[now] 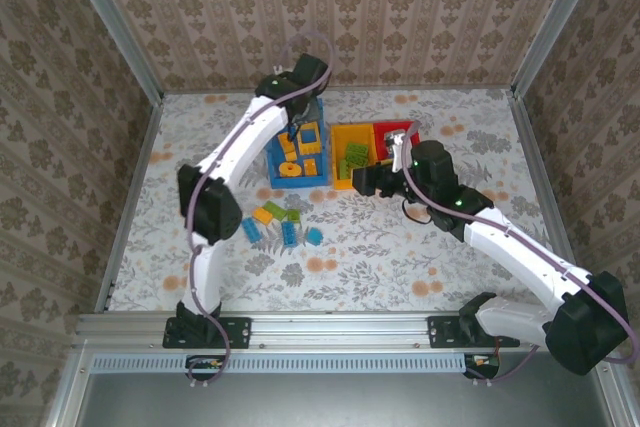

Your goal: Sort the legos into containers by color

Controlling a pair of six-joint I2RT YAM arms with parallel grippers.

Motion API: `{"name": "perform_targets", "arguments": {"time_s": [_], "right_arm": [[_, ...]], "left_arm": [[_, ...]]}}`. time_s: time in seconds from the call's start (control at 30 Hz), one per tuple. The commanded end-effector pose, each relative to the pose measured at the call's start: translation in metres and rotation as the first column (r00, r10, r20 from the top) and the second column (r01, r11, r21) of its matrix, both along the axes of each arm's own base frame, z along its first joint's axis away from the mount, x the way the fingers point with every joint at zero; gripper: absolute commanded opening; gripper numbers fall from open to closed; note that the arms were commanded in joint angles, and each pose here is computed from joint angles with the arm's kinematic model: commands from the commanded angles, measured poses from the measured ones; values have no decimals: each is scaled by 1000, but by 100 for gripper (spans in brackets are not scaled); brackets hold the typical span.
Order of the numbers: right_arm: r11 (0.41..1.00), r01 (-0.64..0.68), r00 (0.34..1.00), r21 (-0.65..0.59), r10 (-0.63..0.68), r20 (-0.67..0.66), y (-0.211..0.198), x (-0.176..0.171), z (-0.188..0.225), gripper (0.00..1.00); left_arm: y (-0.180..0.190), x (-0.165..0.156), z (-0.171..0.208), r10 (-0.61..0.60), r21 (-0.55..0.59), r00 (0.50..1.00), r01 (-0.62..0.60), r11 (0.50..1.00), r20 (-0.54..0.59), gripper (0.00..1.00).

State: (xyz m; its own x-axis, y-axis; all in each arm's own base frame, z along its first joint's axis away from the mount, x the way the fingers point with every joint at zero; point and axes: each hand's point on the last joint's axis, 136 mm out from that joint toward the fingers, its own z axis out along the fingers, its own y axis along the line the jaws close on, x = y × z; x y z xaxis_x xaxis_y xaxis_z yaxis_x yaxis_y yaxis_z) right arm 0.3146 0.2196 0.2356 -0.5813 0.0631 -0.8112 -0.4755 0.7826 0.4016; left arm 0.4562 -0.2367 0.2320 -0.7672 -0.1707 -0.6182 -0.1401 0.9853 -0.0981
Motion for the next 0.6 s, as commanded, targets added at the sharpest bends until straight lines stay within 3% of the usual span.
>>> {"name": "perform_targets", "arguments": {"time_s": [0.0,0.17,0.3,0.43,0.57], "right_arm": [[988,-96,995,-118,100,29,10,-15,-4,80],[925,-278,959,-260,284,-14,51,-46,-37,80],[870,-365,931,-332,350,-106,77,-65,-71,81],[766,-457,889,-452,413,-200,101,-82,-116,82],[710,-478,878,-517,403,-258,114,-76,-143,83]], "left_arm": [[21,-30,31,-32,-27,999,33,999,39,65],[43,-97,27,-123,-103,992,122,987,3,69],[63,-155,9,-162,-167,985,151,974,-54,69],[71,-210,-16,-254,-271,965,226,936,-70,69],[80,-247,-24,-283,-353,957,244,903,-62,69]]}}
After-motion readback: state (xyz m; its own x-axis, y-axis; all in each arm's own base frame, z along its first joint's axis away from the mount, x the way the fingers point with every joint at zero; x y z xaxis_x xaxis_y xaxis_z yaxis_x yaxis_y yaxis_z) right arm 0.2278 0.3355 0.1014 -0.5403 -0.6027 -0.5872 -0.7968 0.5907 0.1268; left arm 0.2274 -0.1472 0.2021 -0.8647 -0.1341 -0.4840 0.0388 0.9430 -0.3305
